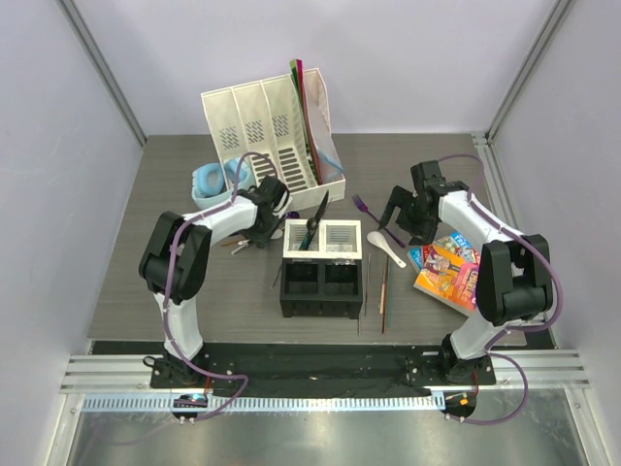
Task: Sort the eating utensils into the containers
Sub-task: Pick up the fork at the center of the board.
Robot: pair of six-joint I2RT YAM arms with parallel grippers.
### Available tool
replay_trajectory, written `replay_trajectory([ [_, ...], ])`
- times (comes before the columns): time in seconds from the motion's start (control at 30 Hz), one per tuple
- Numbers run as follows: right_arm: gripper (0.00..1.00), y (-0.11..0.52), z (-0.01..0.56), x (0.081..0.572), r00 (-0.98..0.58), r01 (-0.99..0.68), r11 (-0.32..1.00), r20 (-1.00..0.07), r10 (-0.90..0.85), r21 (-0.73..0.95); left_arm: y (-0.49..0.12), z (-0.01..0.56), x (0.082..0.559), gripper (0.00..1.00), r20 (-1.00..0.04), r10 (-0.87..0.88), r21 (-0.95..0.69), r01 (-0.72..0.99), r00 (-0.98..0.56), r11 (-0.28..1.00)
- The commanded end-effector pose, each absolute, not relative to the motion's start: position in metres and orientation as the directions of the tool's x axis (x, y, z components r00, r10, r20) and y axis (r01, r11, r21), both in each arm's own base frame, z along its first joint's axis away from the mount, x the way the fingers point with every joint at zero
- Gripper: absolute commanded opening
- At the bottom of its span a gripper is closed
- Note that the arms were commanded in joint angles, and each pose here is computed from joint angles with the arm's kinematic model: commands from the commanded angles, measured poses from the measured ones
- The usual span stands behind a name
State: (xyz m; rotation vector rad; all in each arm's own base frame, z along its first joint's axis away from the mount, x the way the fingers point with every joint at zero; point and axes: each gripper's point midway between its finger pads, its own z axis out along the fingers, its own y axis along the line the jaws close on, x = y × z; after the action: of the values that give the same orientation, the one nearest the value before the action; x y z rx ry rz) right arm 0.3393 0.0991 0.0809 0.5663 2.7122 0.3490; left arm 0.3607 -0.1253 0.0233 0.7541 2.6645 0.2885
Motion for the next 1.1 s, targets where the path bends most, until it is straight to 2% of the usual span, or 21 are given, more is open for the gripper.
replay_trajectory([
  [0.0, 1.00, 0.104, 0.089, 0.348, -0.859, 0.315, 0.890, -0.300, 0.416, 0.330, -0.121, 0.029, 0.375, 0.40, -0.298, 0.563, 0.332, 0.469, -0.771, 0.818],
  [0.1, 1.00, 0.104, 0.088, 0.349, -0.860, 0.317, 0.889, -0.296, 0.416, 0.331, -0.122, 0.024, 0.376, 0.40, -0.292, 0.568, 0.322, 0.480, -0.769, 0.816],
  [0.33, 1.00, 0.108, 0.089, 0.352, -0.861, 0.313, 0.886, -0.291, 0.417, 0.342, -0.151, -0.001, 0.354, 0.24, -0.227, 0.524, 0.100, 0.515, -0.821, 0.851],
  [0.6, 1.00, 0.109, 0.085, 0.352, -0.863, 0.318, 0.884, -0.280, 0.420, 0.343, -0.149, -0.002, 0.331, 0.19, -0.199, 0.499, 0.051, 0.500, -0.843, 0.865],
  [0.63, 1.00, 0.109, 0.085, 0.353, -0.864, 0.317, 0.883, -0.280, 0.419, 0.346, -0.149, -0.002, 0.328, 0.13, -0.191, 0.495, 0.045, 0.496, -0.848, 0.867],
  [0.7, 1.00, 0.110, 0.087, 0.356, -0.862, 0.314, 0.883, -0.284, 0.419, 0.350, -0.148, 0.000, 0.321, 0.06, -0.168, 0.478, 0.031, 0.480, -0.862, 0.877],
  [0.9, 1.00, 0.110, 0.083, 0.356, -0.864, 0.319, 0.883, -0.278, 0.421, 0.346, -0.144, 0.021, 0.301, 0.04, -0.204, 0.420, 0.012, 0.427, -0.884, 0.904],
  [1.07, 1.00, 0.111, 0.081, 0.356, -0.864, 0.320, 0.881, -0.273, 0.423, 0.349, -0.139, 0.035, 0.280, 0.02, -0.188, 0.419, 0.012, 0.424, -0.889, 0.906],
])
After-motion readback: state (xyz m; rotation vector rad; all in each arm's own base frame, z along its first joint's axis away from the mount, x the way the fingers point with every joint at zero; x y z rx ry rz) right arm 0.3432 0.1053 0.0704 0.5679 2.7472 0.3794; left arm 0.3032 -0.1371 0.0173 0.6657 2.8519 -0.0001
